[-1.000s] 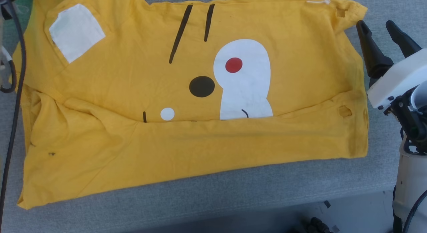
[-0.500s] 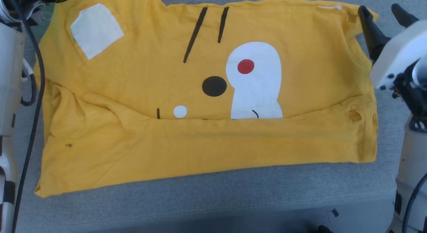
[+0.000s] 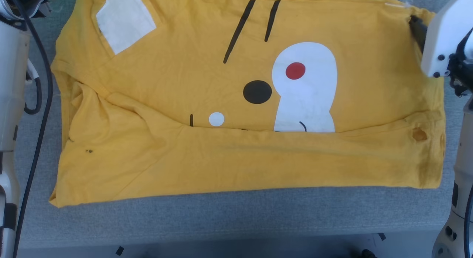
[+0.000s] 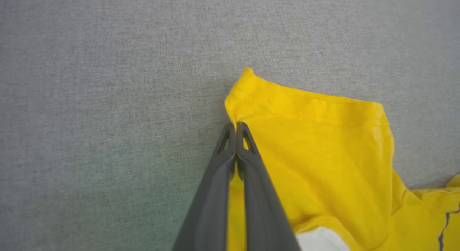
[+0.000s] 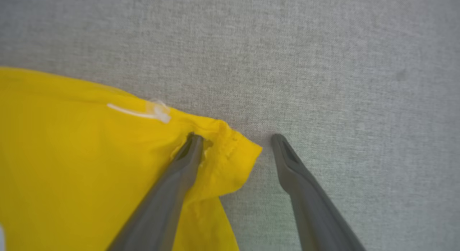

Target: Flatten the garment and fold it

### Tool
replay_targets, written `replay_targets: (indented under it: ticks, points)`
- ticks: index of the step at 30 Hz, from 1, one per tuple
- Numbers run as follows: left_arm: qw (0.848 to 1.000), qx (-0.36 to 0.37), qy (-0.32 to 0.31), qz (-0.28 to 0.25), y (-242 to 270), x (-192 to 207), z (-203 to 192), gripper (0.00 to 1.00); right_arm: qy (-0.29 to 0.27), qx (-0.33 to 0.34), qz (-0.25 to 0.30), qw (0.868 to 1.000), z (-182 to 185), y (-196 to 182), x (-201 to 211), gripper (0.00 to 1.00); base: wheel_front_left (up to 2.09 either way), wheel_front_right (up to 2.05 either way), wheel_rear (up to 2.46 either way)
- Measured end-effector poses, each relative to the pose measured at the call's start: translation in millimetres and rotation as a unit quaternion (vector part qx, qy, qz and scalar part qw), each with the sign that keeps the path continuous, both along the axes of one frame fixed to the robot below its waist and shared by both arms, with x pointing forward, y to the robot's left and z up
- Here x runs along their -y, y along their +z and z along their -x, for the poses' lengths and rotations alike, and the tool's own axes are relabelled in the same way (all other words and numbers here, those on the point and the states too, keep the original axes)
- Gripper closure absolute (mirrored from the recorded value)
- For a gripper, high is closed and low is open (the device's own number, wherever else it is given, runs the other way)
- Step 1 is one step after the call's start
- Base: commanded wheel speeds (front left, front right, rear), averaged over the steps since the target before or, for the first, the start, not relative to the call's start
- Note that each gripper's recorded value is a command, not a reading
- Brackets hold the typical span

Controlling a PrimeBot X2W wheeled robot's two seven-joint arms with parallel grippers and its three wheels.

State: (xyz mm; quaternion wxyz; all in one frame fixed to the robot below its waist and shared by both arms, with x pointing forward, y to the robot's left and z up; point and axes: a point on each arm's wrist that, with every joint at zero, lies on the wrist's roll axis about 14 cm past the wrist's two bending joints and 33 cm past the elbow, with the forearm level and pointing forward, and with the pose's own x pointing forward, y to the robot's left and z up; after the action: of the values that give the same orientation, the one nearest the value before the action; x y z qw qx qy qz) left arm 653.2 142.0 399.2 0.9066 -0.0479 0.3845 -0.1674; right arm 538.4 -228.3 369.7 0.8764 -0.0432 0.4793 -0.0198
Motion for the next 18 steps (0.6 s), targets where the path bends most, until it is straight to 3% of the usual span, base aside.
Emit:
replay_targets:
  ticks: [1, 7, 18]
  points:
    - [1.000, 0.001, 0.001, 0.000, -0.7, -1.1, 0.0, 1.00, 0.000, 0.001, -0.003, 1.000, -1.6, -0.4, -1.1, 1.00, 0.00, 0.00, 0.00]
    - [1.000, 0.027, 0.005, 0.012, 9.7, -2.6, 0.9, 1.00, 0.005, 0.034, -0.016, 0.999, -9.6, 10.2, -6.0, 1.00, 0.00, 0.00, 0.00]
    - [0.990, 0.130, -0.003, 0.049, 93.6, 0.0, 22.0, 1.00, 0.003, 0.153, -0.007, 0.988, -10.7, 81.2, 8.1, 1.00, 0.00, 0.00, 0.00]
